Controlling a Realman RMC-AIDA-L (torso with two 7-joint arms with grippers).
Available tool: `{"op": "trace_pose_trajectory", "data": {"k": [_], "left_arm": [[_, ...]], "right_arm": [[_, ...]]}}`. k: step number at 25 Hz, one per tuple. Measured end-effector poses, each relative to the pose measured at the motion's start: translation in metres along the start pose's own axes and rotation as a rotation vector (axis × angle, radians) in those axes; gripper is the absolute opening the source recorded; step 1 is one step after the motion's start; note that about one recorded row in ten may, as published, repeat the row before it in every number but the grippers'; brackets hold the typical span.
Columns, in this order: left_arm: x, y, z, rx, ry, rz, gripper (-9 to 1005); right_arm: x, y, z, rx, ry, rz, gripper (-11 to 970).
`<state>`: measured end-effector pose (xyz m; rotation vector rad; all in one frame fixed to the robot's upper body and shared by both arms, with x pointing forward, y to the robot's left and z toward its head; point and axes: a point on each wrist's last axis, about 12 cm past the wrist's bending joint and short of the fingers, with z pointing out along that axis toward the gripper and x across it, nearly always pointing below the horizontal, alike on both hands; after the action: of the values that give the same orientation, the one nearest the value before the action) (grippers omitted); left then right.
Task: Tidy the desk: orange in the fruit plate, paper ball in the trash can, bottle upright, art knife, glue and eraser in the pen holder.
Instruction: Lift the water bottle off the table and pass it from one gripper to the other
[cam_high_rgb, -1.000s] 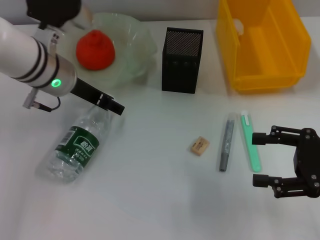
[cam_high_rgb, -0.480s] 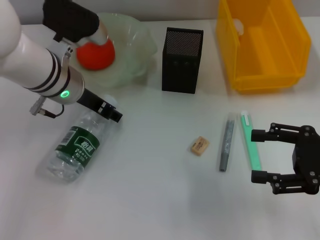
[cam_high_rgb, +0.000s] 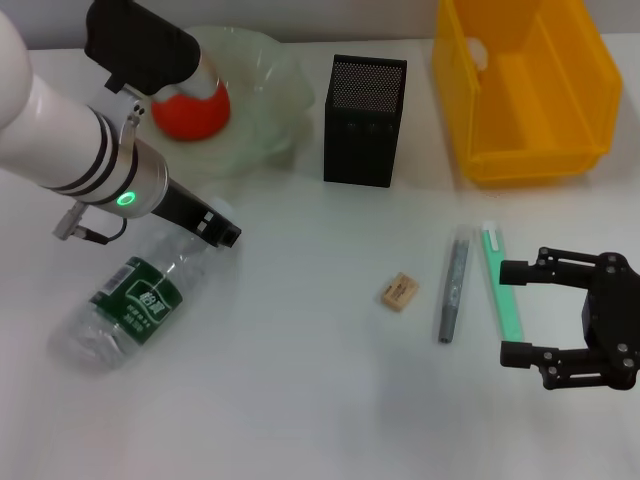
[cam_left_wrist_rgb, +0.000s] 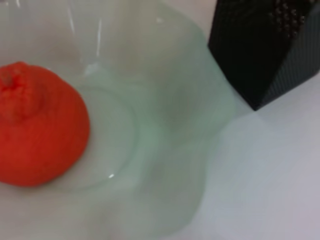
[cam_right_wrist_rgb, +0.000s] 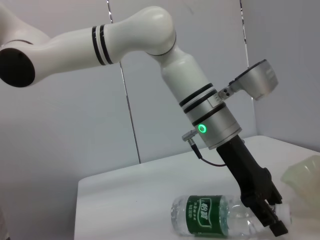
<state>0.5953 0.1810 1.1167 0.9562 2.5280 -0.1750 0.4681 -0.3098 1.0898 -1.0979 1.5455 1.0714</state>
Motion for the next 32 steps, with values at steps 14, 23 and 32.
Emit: {"op": "trace_pose_trajectory", "data": {"k": [14, 23, 32], "left_arm": [[0.042, 0.023, -0.045, 0.398, -0.362, -0.046, 462], [0.114, 0.053, -0.03, 0.428, -0.862, -0.172, 493], [0.151, 0.022, -0.006, 0.162, -1.218, -0.045, 524]], "right_arm": [[0.0, -0.002, 0.004, 0.016, -0.065, 0.031, 812], [-0.001, -0.007, 0.013, 0.035, -0.147, 0.07, 813], [-0.004, -0.017, 0.025, 0.058, -0.194, 0.084, 812]]}}
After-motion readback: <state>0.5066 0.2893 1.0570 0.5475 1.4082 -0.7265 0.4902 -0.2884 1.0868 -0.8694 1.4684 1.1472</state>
